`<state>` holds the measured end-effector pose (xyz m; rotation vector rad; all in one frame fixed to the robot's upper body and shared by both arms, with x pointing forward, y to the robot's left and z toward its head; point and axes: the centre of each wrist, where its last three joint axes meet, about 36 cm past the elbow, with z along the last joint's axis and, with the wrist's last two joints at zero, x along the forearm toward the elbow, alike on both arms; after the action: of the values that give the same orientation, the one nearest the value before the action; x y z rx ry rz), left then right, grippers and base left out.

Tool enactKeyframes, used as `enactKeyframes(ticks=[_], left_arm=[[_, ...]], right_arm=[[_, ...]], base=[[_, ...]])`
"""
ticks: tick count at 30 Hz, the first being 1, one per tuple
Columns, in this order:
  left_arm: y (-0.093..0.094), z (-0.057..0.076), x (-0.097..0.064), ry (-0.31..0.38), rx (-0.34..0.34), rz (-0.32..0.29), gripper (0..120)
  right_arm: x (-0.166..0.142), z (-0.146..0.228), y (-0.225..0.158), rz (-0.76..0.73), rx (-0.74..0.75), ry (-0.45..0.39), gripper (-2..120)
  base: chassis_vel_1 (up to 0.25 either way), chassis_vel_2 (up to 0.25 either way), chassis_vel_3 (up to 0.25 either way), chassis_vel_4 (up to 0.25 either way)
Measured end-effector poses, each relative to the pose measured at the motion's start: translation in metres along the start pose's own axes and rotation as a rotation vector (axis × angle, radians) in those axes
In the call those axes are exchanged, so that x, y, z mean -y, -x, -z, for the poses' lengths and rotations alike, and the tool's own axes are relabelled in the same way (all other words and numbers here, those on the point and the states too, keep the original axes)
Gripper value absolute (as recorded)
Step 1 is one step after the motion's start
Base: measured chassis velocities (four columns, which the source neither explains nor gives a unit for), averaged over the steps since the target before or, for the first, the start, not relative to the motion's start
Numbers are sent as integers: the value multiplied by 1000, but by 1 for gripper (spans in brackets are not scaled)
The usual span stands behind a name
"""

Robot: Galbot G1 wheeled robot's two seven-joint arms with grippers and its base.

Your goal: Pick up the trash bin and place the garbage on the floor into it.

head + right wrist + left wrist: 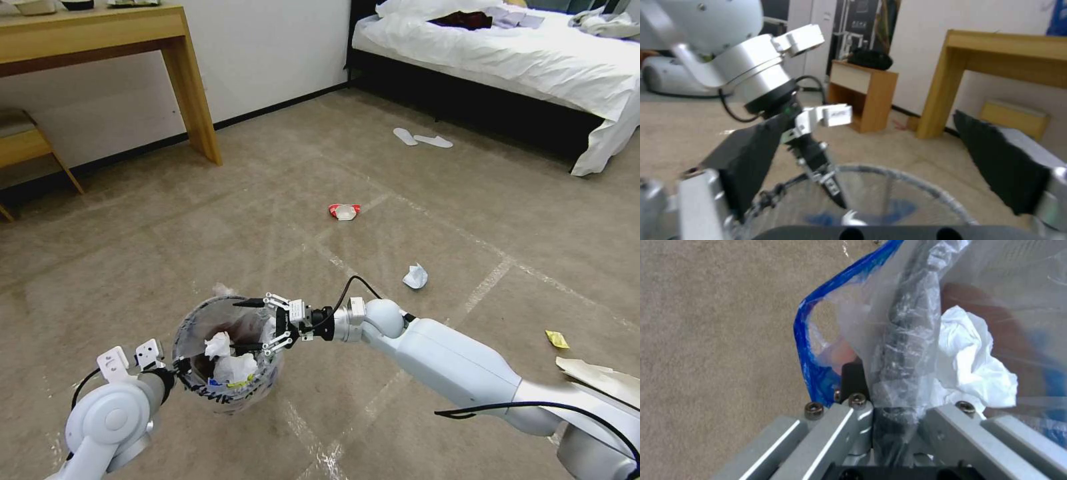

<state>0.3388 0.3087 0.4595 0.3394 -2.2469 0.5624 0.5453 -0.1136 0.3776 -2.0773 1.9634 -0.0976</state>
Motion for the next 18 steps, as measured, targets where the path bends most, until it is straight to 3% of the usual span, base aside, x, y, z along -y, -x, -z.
enactKeyframes(ticks=[5,11,14,15,18], left_arm=[[-1,0,0,1,1,-2,0],[-5,2,0,-2,5,-2,0],[-12,2,-1,-3,2,-5,0],[-12,2,-1,-3,2,-5,0],[-17,5,-1,0,6,-5,0]], right_arm=[[8,10,-1,-45,27,-19,100],[24,37,-8,-224,105,-66,100],[27,68,-45,-618,194,-124,100],[27,68,-45,-618,194,-124,100],[13,93,-99,-914,191,-167,100]], base=[[0,0,0,0],[0,0,0,0],[0,0,0,0],[0,0,0,0],[0,0,0,0]])
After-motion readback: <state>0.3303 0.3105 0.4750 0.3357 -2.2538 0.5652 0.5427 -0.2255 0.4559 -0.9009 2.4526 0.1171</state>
